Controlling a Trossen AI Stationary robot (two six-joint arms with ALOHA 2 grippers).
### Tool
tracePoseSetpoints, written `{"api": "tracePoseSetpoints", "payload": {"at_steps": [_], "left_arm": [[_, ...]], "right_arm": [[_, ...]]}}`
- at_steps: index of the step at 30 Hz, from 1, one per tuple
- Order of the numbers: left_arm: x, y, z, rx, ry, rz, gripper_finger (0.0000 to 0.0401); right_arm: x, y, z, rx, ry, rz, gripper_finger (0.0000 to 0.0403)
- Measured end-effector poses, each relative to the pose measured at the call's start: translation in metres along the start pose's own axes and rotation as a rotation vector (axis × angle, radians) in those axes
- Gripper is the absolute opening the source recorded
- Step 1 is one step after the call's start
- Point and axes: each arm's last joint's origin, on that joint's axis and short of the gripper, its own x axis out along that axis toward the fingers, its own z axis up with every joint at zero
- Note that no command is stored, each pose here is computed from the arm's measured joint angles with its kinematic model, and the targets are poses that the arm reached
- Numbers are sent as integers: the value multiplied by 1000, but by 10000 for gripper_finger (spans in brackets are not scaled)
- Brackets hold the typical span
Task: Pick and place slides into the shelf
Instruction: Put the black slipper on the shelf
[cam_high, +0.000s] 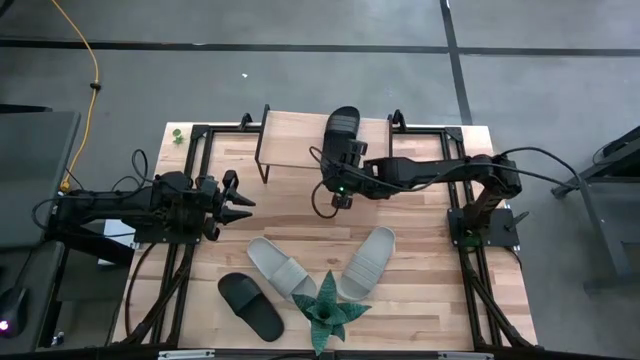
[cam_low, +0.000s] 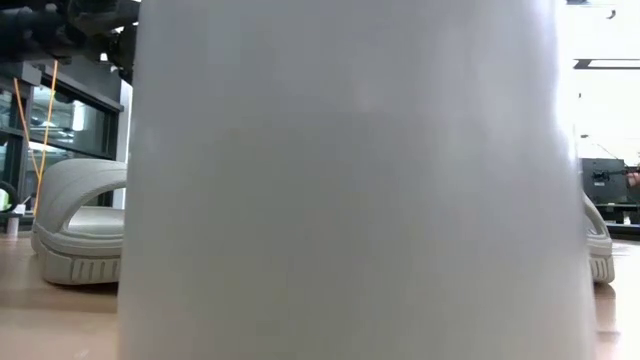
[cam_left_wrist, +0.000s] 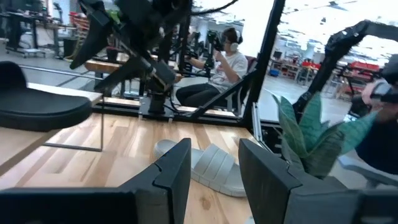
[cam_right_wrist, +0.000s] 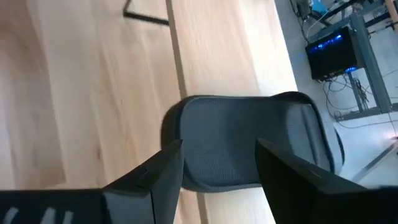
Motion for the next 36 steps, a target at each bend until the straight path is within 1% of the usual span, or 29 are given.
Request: {"api": "tracePoseSetpoints", "payload": {"at_steps": [3, 8, 11, 13, 16, 20, 25, 33, 36], "left_arm": [[2, -3, -1, 16, 10, -24, 124], [9, -11, 6, 39, 30, -20, 124], [15, -18, 11, 58, 56, -49, 124], [19, -23, 15, 77, 93, -48, 124], [27, -32, 19, 117, 161, -18, 124], [38, -46, 24, 180, 226, 6, 124], [52, -65, 29, 262, 295, 23, 124], [68, -99, 39, 364, 425, 148, 124], [73, -113, 39, 386, 482, 183, 124]], "right_arm": [[-11, 7, 1, 21, -24, 8, 191], [-25, 17, 1, 28, -50, 19, 191], [-32, 24, -2, 17, -33, -15, 191], [-36, 28, -5, 27, -14, -41, 191], [-43, 35, -10, 58, 4, -85, 191], [-55, 46, -14, 88, -15, -141, 191], [-69, 59, -16, 51, -63, -188, 191], [-82, 73, -18, 79, -103, -175, 191], [-83, 74, -19, 20, -90, -143, 191]]}}
